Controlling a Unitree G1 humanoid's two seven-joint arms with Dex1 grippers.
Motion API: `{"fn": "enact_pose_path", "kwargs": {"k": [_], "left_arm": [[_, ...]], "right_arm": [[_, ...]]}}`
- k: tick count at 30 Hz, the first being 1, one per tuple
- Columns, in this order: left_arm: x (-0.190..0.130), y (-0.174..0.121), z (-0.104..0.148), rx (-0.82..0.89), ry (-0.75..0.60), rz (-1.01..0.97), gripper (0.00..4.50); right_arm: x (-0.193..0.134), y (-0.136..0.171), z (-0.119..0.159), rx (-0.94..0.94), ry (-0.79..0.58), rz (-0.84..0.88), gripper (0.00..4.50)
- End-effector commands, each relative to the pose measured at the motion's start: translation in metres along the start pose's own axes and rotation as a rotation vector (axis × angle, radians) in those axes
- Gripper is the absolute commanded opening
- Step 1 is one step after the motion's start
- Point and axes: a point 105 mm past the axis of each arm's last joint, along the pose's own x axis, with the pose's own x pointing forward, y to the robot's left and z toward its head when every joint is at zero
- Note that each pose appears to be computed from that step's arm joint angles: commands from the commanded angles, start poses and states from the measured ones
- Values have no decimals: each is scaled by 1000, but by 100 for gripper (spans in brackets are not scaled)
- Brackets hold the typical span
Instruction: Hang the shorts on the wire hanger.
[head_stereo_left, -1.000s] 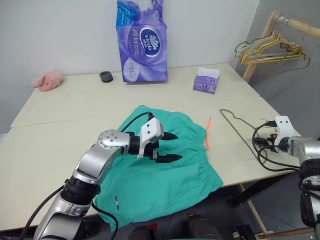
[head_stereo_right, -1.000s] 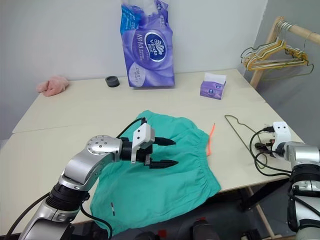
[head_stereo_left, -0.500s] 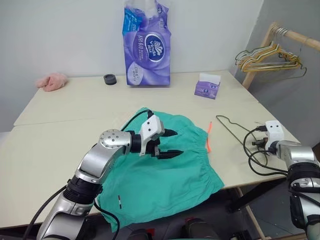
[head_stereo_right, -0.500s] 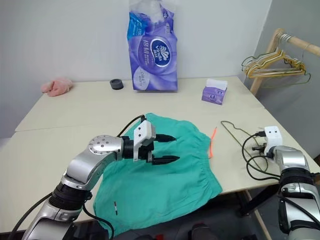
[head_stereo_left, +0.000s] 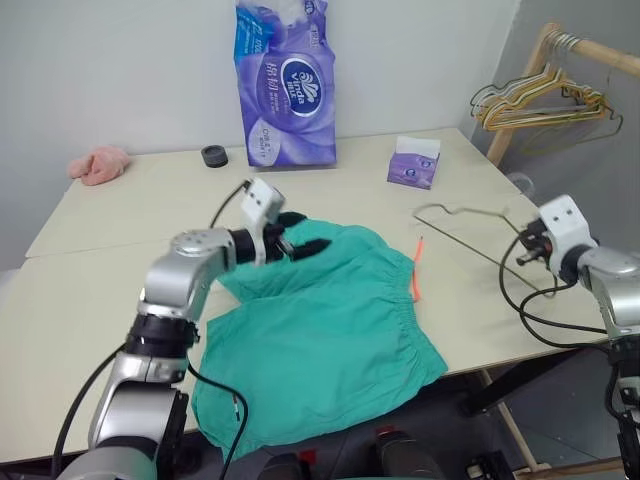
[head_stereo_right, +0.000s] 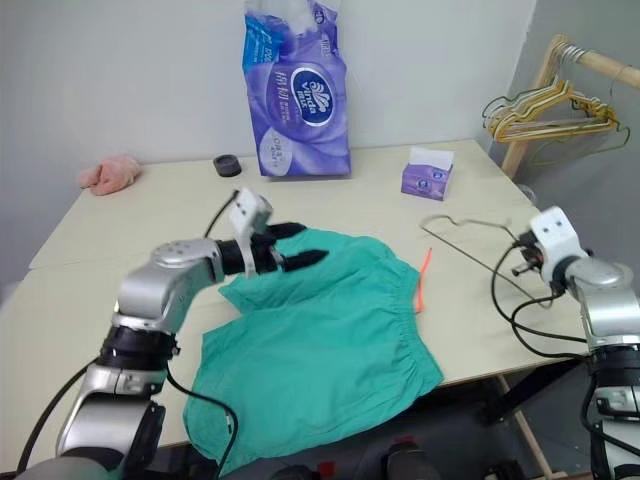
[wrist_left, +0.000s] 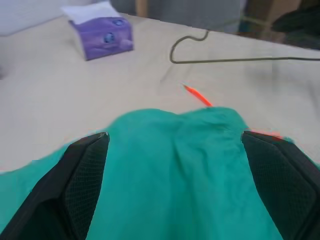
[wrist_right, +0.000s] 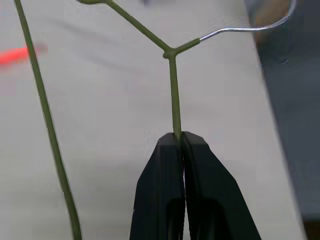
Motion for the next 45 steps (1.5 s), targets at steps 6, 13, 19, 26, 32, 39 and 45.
{"fn": "enact_pose_path", "kwargs": {"k": [6, 13, 19, 26, 32, 39, 45], "left_arm": [[-20, 20, 27, -4, -24, -63, 447], [-22, -9, 4, 27, 101, -270, 447], [-25, -22, -20, 68, 193, -334, 447], [-21, -24, -39, 115, 237, -328, 447], [-16, -36, -44, 83, 230, -376, 447], [-14, -49, -52, 53, 235, -430, 265], [-16, -56, -56, 34, 238, -452, 74]], "right_arm": [[-17, 65, 74, -427, -323, 156, 0], [-20, 92, 96, -600, -450, 205, 0], [-24, 104, 111, -680, -523, 230, 0], [-32, 121, 128, -716, -624, 256, 0], [-34, 127, 131, -721, -650, 264, 0], [-36, 130, 130, -713, -658, 272, 0], [-37, 132, 131, -695, -672, 279, 0]]}}
